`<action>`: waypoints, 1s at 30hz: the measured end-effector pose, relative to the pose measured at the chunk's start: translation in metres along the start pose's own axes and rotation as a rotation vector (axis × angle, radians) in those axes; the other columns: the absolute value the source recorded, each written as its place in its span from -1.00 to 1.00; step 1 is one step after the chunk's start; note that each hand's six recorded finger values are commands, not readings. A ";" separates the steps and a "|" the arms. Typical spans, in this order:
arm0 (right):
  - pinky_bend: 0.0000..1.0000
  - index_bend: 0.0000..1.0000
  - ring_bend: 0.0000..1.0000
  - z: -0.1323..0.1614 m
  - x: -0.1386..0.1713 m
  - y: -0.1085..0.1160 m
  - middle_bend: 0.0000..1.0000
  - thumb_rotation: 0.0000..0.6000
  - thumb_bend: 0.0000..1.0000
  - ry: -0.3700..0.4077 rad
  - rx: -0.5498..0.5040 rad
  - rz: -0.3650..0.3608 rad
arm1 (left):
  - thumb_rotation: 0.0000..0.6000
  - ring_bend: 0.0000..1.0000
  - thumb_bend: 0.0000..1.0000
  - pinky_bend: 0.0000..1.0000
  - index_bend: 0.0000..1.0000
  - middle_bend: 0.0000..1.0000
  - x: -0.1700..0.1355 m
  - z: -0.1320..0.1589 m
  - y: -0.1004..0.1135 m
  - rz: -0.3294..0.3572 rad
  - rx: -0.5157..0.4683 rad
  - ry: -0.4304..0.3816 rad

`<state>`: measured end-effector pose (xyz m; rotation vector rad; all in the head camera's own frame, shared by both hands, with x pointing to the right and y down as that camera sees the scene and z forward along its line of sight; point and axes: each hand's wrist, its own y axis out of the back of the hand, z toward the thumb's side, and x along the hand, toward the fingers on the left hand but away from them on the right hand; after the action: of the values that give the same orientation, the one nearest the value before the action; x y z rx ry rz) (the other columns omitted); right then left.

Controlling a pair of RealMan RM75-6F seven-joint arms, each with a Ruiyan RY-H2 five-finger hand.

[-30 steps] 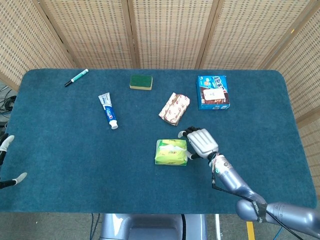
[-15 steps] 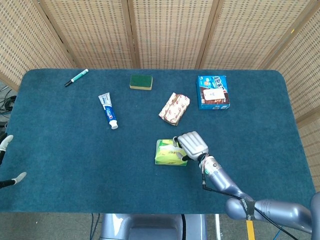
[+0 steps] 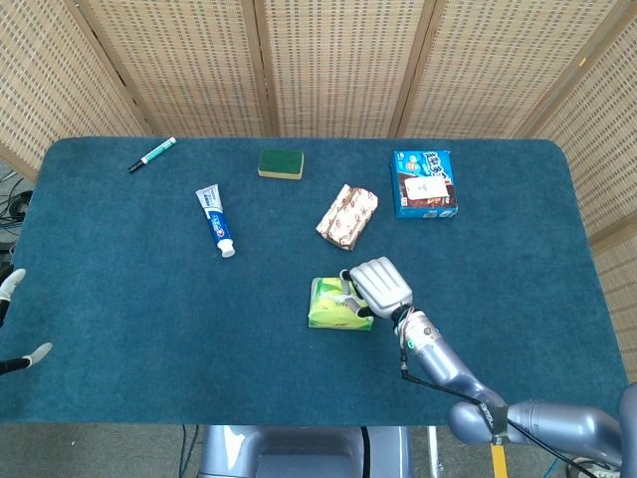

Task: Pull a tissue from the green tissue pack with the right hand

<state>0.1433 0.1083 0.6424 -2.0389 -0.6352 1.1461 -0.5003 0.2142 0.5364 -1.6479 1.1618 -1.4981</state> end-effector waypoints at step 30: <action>0.02 0.31 0.14 -0.117 0.010 0.127 0.37 1.00 0.10 -0.097 0.318 -0.578 | 1.00 -1.00 -0.93 -1.00 -1.00 -1.00 -0.001 0.003 -0.002 -0.003 0.003 -0.005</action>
<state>0.2596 -0.0043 0.5817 -1.4065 -0.9463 0.9268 -0.4973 0.2152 0.5372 -1.6513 1.1539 -1.4958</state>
